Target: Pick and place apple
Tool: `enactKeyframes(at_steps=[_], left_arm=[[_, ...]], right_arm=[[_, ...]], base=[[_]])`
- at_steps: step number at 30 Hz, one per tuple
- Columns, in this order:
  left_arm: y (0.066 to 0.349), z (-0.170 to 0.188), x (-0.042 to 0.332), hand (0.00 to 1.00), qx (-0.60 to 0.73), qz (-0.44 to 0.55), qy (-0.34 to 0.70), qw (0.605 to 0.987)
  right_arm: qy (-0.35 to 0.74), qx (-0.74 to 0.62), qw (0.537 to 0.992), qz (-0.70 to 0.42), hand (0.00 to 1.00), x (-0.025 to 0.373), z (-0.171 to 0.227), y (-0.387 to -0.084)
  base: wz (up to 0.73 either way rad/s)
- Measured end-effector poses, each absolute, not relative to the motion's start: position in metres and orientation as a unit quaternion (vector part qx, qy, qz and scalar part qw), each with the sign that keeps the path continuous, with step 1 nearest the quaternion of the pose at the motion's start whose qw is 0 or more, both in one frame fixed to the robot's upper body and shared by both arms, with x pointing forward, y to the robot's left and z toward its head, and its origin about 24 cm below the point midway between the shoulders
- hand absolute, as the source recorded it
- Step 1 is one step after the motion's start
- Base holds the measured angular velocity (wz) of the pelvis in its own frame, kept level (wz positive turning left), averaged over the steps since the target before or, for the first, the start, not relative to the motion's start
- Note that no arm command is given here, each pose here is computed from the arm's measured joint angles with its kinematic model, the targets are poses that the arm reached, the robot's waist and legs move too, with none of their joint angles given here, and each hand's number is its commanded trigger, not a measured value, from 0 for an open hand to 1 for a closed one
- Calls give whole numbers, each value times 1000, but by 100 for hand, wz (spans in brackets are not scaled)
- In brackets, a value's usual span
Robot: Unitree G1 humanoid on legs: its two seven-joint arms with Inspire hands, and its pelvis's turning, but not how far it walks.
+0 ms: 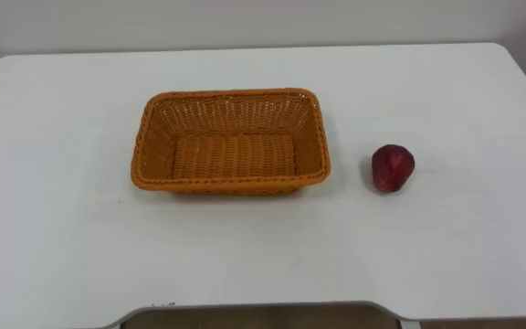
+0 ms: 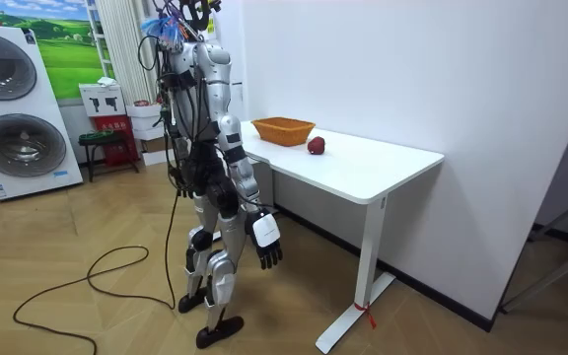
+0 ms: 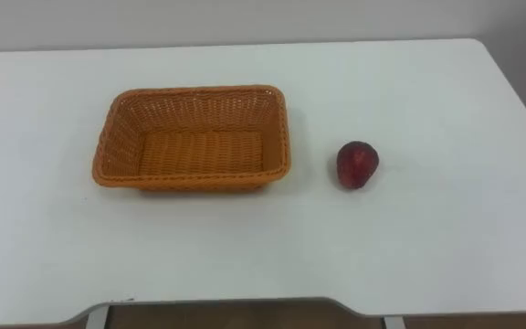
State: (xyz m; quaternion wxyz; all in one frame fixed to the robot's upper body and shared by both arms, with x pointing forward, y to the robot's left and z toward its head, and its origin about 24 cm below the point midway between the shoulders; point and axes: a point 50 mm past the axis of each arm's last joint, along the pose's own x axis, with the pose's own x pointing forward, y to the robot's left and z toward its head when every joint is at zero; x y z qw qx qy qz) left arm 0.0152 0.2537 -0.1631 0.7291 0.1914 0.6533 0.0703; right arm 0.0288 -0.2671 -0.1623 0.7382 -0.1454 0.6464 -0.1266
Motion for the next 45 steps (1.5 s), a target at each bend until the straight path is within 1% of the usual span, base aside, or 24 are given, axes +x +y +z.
enactKeyframes(at_steps=[3, 6, 9, 11, 12, 14, 15, 17, 20, 24, 26, 28, 29, 31, 32, 34, 36, 38, 41, 45], left_arm=[[253, -163, 15, 0, 189, 71, 653, 730], [253, -163, 17, 0, 186, 74, 650, 733], [254, -163, 16, 0, 182, 91, 648, 734], [255, -163, 13, 0, 180, 103, 647, 734], [255, -163, 12, 0, 178, 106, 647, 733], [255, -163, 9, 0, 172, 115, 646, 735], [256, -163, 8, 0, 169, 121, 645, 735], [258, -162, 2, 0, 156, 143, 645, 734], [263, -160, -5, 0, 147, 161, 643, 734], [266, -159, -1, 0, 152, 171, 632, 740], [266, -159, -2, 0, 154, 173, 631, 740], [266, -158, 0, 0, 156, 173, 628, 743], [267, -158, 3, 0, 158, 172, 623, 746], [266, -158, 2, 0, 157, 172, 622, 748], [265, -158, 0, 0, 158, 169, 625, 746], [265, -158, 1, 0, 166, 168, 623, 745], [263, -158, 5, 0, 168, 164, 619, 750], [263, -158, 6, 0, 173, 158, 617, 751], [261, -158, 12, 0, 182, 144, 610, 757], [255, -160, 11, 0, 194, 117, 612, 758]], right_arm=[[646, -134, 739, -135, 0, 29, -162, -267], [642, -91, 743, -168, 0, 30, -163, -265], [631, -36, 740, -230, 0, 28, -163, -265], [610, 24, 733, -299, 0, 28, -163, -263], [604, 41, 730, -316, 0, 28, -163, -264], [565, 118, 715, -396, 0, 32, -161, -270], [551, 132, 712, -415, 0, 33, -159, -273], [477, 200, 695, -499, 0, 47, -151, -287], [391, 233, 683, -571, 0, 67, -133, -307], [308, 211, 689, -621, 0, 91, -105, -329], [248, 174, 700, -647, 0, 109, -79, -343], [210, 141, 706, -661, 0, 121, -60, -348], [206, 97, 710, -667, 0, 124, -52, -348], [206, 57, 705, -677, 0, 124, -47, -346], [187, 42, 705, -683, 0, 130, -37, -346], [170, -7, 712, -682, 0, 135, -26, -340], [129, -36, 726, -675, 0, 140, -8, -335], [-4, -56, 760, -648, 0, 162, 42, -329], [-116, -104, 789, -594, 0, 186, 81, -318], [-127, -152, 829, -523, 0, 200, 80, -298]], base=[[0], [-1], [0], [-2], [-4], [-7], [-13], [-10], [-2], [-8], [-6], [0], [0], [-10], [-20], [-14], [-8], [-4], [12], [6]])
